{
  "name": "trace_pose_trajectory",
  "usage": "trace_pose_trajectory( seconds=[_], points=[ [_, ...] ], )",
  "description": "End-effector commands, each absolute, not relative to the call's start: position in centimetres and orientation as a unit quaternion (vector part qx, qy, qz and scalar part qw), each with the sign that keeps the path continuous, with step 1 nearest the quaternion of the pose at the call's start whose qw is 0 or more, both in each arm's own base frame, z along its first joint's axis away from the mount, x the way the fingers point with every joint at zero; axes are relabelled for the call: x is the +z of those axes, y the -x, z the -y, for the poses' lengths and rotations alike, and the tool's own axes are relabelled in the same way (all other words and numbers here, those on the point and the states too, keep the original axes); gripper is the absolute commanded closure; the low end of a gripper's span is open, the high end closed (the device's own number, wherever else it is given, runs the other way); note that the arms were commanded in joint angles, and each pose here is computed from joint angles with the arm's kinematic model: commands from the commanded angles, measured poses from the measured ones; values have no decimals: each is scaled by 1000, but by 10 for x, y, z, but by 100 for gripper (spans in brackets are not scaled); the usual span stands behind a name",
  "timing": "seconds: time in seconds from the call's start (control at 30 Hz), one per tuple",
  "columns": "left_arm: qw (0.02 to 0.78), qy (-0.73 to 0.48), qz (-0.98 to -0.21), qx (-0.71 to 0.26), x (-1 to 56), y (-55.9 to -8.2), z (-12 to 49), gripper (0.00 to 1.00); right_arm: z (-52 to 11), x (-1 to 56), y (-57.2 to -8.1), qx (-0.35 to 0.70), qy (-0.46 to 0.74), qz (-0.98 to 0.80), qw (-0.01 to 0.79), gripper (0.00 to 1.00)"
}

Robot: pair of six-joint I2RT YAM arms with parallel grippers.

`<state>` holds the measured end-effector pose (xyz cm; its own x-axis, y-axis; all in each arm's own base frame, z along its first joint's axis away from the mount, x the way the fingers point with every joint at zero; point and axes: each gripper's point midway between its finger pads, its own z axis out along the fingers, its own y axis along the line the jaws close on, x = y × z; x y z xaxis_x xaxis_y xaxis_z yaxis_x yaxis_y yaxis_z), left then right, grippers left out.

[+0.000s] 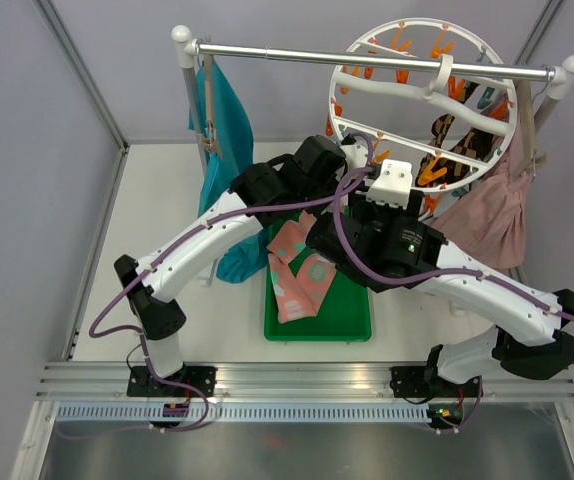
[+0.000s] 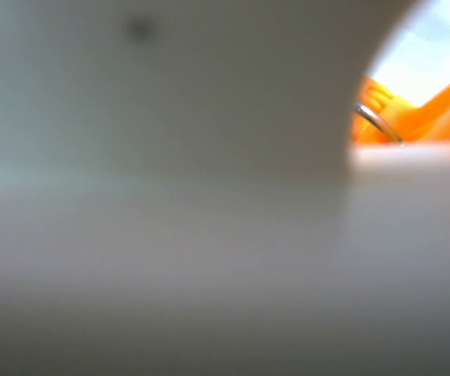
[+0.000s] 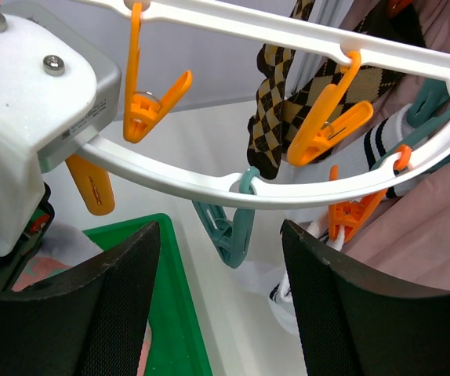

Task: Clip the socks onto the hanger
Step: Open the clamp at the hanger.

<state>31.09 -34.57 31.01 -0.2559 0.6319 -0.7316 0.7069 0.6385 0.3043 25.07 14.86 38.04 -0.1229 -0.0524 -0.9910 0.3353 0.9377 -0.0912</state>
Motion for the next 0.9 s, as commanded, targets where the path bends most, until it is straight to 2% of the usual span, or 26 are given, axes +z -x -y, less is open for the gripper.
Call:
trace_pose_trajectory(
  seconds=[0.0,0.23,0.37,0.73,0.8,0.87],
  points=[
    [462,-436,-770,-56,332,-303,345,98,-136,386,-249,-202,-64,-725,655,30],
    [461,-439,-769,-55,330,-302,346,98,-136,392,-251,-207,-69,-718,661,33],
    [461,-440,-769,-55,331,-302,345,98,-138,390,-252,-214,-63,-719,659,46],
    [462,-441,-768,-54,331,-301,346,98,-136,389,-253,-219,-59,-722,654,58],
    [462,-442,-767,-54,331,-301,346,98,-137,388,-252,-216,-59,-725,652,54],
    [462,-442,-767,-55,331,-300,346,98,-138,387,-252,-215,-55,-729,648,43]
  ],
)
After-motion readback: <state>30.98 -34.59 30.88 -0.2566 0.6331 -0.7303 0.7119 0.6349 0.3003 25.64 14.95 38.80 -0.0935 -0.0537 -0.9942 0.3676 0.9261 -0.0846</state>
